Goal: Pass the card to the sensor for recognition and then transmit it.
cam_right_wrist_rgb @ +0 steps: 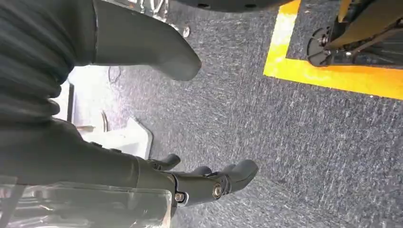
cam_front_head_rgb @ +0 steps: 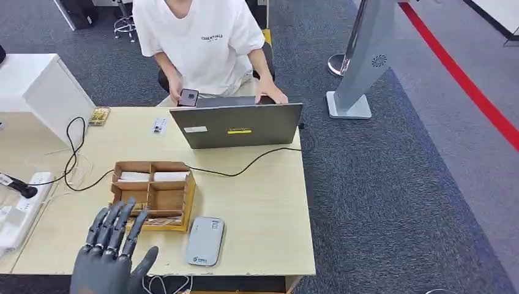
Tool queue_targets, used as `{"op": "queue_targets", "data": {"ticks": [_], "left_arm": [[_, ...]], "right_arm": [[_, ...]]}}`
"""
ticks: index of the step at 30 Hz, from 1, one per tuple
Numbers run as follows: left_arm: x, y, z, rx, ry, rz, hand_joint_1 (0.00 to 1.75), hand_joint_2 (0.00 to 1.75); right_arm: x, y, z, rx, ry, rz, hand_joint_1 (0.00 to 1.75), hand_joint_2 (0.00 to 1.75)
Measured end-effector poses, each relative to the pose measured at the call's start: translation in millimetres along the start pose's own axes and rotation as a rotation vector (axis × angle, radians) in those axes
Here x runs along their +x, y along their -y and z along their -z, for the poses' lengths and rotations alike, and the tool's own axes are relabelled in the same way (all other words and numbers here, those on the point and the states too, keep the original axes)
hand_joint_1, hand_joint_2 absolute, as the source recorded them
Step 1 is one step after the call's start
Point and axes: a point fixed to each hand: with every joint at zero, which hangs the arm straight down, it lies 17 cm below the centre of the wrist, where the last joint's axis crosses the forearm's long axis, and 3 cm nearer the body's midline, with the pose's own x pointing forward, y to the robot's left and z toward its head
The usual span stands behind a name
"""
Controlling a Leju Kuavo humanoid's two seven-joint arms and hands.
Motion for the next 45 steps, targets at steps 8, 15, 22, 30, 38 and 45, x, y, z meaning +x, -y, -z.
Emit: {"op": "queue_targets", "data": {"ticks": [8, 15, 22, 30, 38, 45], "left_arm": [[-46.4, 99.4, -29.3, -0.318, -0.094, 0.078, 0.00, 1.75], [-51.4, 115.0, -37.3, -0.359, -0.088, 0.095, 0.00, 1.75], [-53.6, 121.4, -41.3, -0.377, -0.086, 0.102, 0.00, 1.75], [-53.0, 124.4, -43.6, -0.386, -0.083, 0.103, 0.00, 1.75], [-52.6, 124.8, -43.7, -0.387, -0.082, 0.102, 0.00, 1.75], [-64.6, 86.0, -15.7, -0.104, -0.117, 0.119, 0.00, 1.75]], "right_arm": [[-5.9, -1.0, -0.2, 0.000, -0.014, -0.003, 0.00, 1.75], [-7.5, -1.7, -0.3, 0.001, -0.018, -0.004, 0.00, 1.75], [-7.7, -1.7, -0.3, 0.001, -0.018, -0.004, 0.00, 1.75], [-7.8, -1.7, -0.3, 0.001, -0.018, -0.004, 0.00, 1.75], [-7.8, -1.7, -0.3, 0.001, -0.018, -0.004, 0.00, 1.75], [-11.1, -3.7, -0.8, 0.014, -0.032, -0.072, 0.00, 1.75]]}}
